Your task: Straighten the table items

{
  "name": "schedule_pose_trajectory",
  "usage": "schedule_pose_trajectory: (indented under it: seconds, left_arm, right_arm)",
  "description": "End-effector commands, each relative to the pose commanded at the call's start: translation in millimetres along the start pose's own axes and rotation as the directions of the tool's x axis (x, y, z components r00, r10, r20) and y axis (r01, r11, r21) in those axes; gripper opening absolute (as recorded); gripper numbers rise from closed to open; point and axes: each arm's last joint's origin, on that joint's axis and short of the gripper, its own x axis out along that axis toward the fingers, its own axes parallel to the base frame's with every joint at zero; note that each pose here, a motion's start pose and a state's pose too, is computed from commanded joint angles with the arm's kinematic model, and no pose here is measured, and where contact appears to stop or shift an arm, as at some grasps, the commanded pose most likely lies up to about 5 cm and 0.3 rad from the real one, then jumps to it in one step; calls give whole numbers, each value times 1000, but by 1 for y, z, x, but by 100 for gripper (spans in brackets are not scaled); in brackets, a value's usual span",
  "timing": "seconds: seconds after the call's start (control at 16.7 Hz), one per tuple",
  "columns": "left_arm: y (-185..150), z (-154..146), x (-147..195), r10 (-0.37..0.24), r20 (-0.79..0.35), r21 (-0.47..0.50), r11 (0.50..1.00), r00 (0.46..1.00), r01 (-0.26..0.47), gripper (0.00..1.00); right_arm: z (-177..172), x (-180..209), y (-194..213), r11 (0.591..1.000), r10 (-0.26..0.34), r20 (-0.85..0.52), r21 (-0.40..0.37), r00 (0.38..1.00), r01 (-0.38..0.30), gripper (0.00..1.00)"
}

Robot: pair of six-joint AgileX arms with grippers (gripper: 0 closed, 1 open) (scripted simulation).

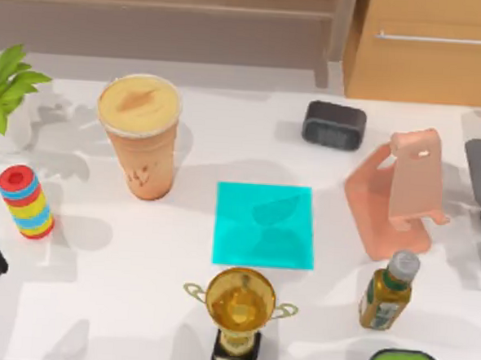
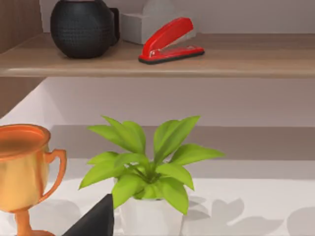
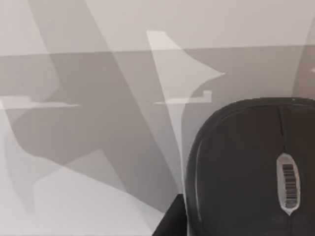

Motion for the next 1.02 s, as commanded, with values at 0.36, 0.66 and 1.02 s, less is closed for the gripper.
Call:
schedule_pose_trajectory:
  seconds: [0.36,0.66,1.02]
  left_arm:
    - [0,0,0,0,0,0,1000,1000,0,100]
    - [0,0,0,0,0,0,1000,1000,0,100]
    - [0,0,0,0,0,0,1000,1000,0,100]
  right_arm:
    - [0,-8,0,1000,-3,-1,1,1000,3,0]
    - [0,-54,-3,1000,18,-1,-1,1000,-18,0]
    - [0,-102,1,1000,3,-1,4,1000,-3,0]
